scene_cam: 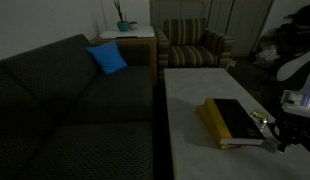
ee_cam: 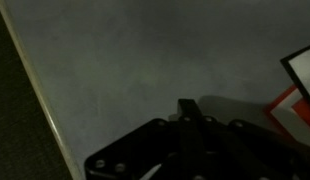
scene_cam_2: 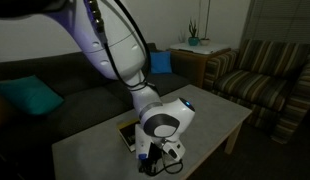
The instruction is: Put the silver lid on top of the silver tin
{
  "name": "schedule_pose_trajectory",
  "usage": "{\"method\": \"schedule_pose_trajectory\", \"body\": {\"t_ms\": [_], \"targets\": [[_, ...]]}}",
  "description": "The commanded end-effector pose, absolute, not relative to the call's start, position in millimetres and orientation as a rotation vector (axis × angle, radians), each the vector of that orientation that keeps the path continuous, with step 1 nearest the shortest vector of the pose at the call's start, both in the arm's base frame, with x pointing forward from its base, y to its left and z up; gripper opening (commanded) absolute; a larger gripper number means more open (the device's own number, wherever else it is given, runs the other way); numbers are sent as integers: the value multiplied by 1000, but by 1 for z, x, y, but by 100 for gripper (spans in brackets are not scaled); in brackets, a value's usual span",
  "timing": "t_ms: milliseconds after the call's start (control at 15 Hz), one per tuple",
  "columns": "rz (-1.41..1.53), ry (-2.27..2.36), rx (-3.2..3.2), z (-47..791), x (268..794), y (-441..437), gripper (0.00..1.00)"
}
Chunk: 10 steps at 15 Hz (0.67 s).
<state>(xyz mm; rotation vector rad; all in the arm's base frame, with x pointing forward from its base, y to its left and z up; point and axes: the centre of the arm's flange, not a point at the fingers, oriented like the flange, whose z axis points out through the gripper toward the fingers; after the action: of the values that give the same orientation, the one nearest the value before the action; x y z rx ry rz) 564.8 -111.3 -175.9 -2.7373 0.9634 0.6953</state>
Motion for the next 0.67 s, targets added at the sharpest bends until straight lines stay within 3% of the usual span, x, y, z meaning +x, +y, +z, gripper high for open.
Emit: {"method": "schedule_pose_trajectory", "body": {"t_ms": [0,267,333,400,600], "targets": [[640,1124,-2666,-233,608,-125,0],[663,1215,-2614,-229,606,-128,0],[668,1136,-2636,-225,604,-124,26],[666,1055,-2657,-223,603,-121,27],[664,807,-2747,-220,602,-106,47]]}}
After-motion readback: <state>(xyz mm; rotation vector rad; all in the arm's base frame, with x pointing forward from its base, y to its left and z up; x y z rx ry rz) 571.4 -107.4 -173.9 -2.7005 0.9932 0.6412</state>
